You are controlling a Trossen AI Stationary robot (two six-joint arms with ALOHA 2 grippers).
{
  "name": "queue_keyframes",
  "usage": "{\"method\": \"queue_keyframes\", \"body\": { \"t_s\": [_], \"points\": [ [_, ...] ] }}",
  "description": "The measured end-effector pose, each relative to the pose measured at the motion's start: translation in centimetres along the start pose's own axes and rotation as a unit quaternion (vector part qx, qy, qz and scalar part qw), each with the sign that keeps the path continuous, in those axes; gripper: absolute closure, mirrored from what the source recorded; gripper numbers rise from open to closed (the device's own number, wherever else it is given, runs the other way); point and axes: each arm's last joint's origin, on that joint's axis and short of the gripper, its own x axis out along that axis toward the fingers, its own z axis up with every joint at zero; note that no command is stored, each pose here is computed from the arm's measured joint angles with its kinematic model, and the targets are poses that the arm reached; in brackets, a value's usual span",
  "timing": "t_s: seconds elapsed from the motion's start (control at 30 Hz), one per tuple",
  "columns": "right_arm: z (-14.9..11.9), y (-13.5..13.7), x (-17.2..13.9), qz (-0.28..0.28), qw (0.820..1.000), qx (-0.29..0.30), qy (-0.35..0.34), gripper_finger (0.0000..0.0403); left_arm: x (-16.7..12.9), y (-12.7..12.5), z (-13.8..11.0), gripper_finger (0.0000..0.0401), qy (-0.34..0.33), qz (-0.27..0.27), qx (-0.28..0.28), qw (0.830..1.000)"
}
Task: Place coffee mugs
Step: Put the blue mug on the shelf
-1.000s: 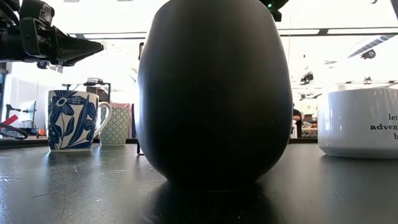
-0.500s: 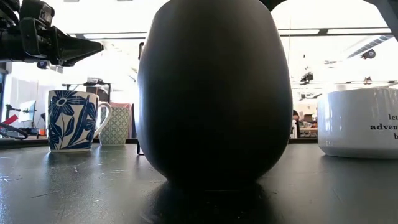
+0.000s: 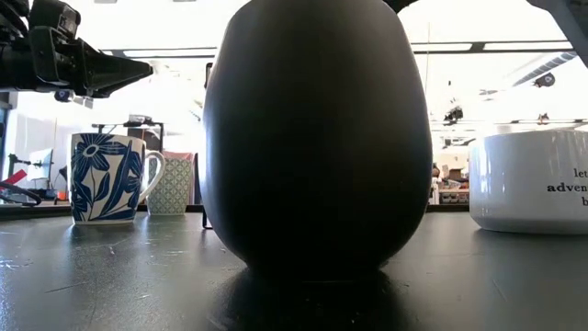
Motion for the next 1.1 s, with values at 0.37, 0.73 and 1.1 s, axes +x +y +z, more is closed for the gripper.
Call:
{"method": "queue_keyframes", "body": {
  "t_s": [0.37,0.73,1.1],
  "points": [
    [0.1,0.0,-0.3,-0.002,1.000,0.011,-0.005,0.0321,0.0,0.0,0.0,0.0301,0.000,0.000,0.000,1.000],
    [0.1,-0.1,-1.1,-0.001,0.999,0.038,0.006,0.0313,0.0,0.0,0.0,0.0301,0.000,0.000,0.000,1.000],
    [-1.7,-0.7,-4.2,-0.058,0.994,0.076,0.053,0.0283,0.0,0.0,0.0,0.0301,0.000,0.000,0.000,1.000]
  ]
}}
